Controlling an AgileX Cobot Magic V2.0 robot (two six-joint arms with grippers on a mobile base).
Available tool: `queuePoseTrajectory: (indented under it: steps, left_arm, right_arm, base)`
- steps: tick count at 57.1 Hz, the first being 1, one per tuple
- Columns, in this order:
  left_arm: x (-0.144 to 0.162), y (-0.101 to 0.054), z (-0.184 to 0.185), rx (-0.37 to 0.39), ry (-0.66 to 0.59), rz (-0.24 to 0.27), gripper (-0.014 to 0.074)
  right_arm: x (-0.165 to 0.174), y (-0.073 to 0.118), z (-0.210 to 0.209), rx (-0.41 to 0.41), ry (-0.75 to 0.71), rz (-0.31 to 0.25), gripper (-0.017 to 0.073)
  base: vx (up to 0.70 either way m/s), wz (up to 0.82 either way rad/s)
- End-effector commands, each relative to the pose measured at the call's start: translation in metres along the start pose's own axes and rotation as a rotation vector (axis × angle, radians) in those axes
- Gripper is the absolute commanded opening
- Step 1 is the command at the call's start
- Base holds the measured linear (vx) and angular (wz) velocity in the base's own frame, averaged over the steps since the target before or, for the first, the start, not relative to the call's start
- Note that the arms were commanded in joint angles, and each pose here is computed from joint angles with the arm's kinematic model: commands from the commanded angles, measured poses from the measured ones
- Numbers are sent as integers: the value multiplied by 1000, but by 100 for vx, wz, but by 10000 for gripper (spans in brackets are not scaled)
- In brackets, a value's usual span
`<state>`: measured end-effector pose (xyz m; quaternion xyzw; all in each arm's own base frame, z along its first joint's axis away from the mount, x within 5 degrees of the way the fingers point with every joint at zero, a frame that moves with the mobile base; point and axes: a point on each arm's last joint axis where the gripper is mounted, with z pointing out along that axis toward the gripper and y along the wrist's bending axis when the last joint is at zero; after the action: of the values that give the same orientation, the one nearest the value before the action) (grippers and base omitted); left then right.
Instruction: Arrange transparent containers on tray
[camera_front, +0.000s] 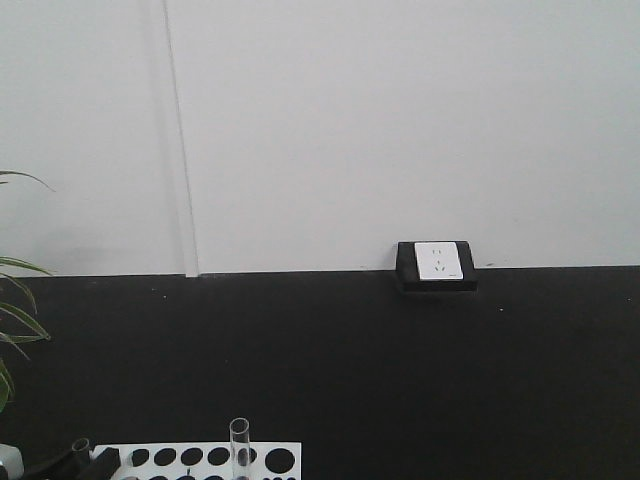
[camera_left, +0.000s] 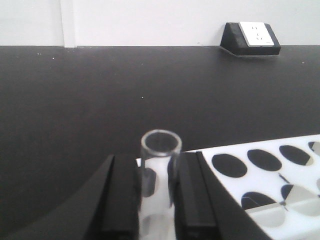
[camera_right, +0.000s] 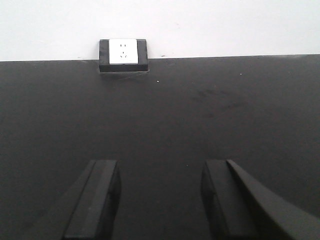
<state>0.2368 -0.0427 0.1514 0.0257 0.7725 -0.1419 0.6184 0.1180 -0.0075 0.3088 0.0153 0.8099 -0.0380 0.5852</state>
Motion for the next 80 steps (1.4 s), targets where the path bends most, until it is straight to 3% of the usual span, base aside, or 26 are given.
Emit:
queuePoseTrajectory:
  steps: [1,13,24,36,57,62,68,75,80]
  left_arm:
    - [-20,-4,1,28,-153,-5,214]
    - [-26,-6,-1,41,-205,-5,139]
    - [-42,-9,-9,53,-265,5,130]
    - [-73,-17,-31,64,-368,25,131]
    - [-137,-29,-65,28,-402,70,132]
    - [-144,-30,-77,11,-383,71,132]
    - [-147,-32,-92,-5,-361,74,132]
    - [-150,-33,-110,-19,-353,77,132]
    - [-152,-34,-120,-28,-350,78,132]
  right_arm:
    - [-18,0,-3,-6,-108,-17,448]
    - [-18,0,-3,-6,-108,-17,448]
    - [-18,0,-3,-6,-108,-17,448]
    - [-18,0,-3,-7,-113,-17,448]
    - [-19,1,-3,-10,-116,-7,448]
    - [-19,3,-3,-36,-120,71,448]
    - [-17,6,-1,-75,-156,115,448]
    - [-9,16,5,-147,-205,75,448]
    - [2,31,14,-242,-189,47,448]
  base:
    - [0,0]
    - [0,0]
    - [0,0]
    - [0,0]
    - [0,0]
    - [0,0]
    - [0,0]
    - [0,0]
    - [0,0]
